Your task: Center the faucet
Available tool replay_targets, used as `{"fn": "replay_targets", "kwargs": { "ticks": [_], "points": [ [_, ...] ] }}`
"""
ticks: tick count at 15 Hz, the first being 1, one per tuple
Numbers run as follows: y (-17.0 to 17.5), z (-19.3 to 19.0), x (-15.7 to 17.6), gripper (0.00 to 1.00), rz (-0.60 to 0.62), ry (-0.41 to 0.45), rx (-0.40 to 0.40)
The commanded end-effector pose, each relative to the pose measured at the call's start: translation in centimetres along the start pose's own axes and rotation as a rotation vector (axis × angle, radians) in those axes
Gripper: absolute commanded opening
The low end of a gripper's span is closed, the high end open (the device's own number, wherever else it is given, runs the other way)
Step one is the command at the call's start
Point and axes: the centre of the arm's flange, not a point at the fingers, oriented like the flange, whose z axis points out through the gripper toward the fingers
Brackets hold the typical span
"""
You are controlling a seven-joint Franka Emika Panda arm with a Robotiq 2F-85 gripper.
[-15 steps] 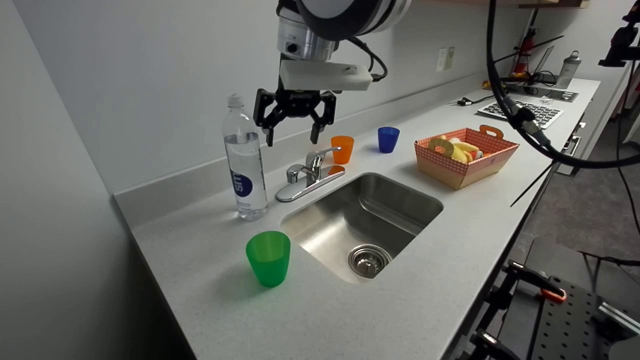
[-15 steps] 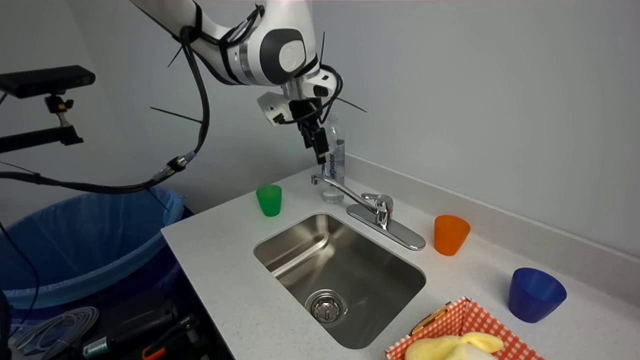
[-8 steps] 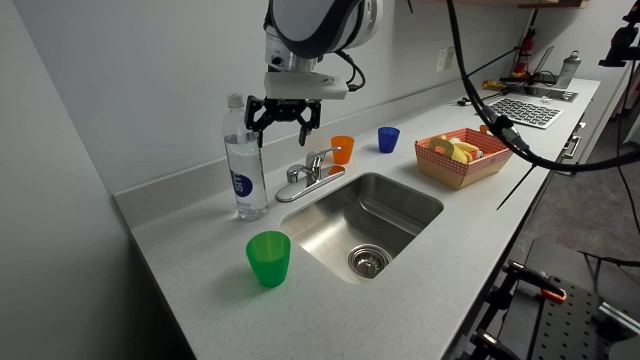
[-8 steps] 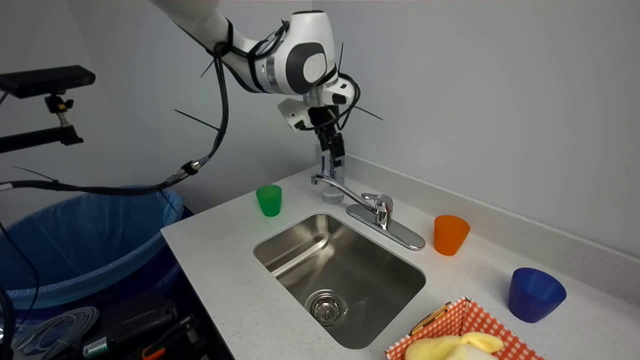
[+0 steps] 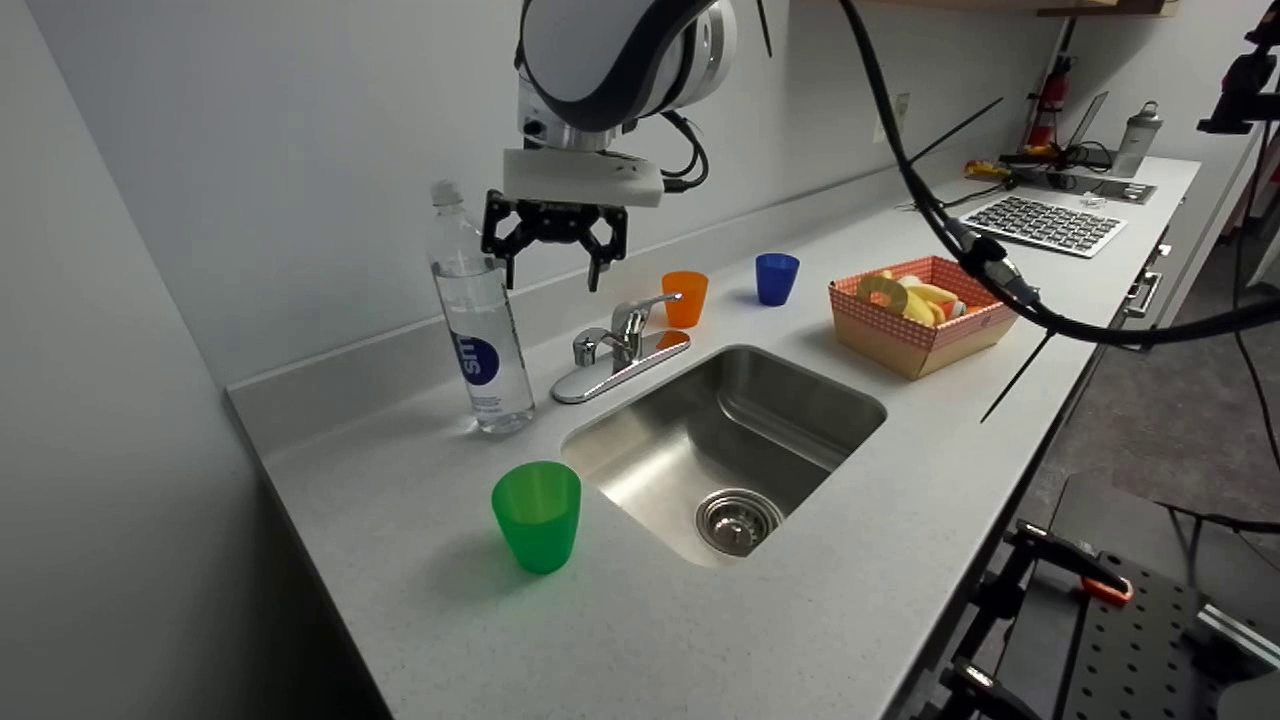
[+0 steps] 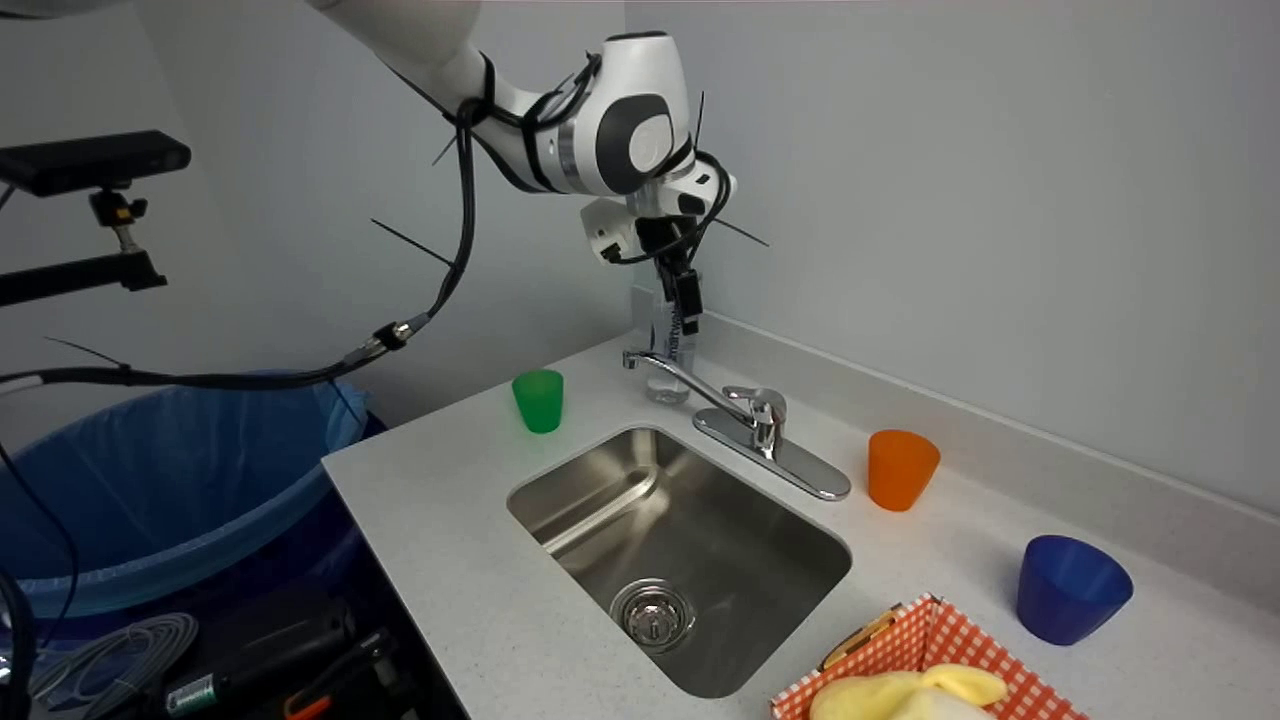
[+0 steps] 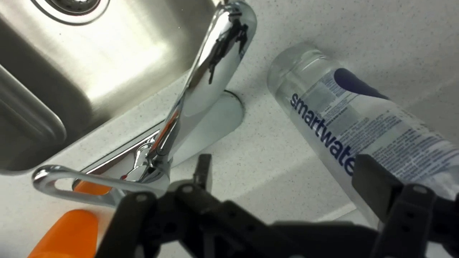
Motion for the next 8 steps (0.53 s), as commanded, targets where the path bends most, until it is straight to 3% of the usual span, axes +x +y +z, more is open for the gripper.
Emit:
{"fn": "replay_targets", "kwargs": {
  "ticks": [1,8],
  "points": [
    [-1.65,0.12,0.63,1.00,0.082,0.000,-0.015],
    [-1.94,0.16,0.51,1.00,0.091,-0.050,-0.025]
  ]
}}
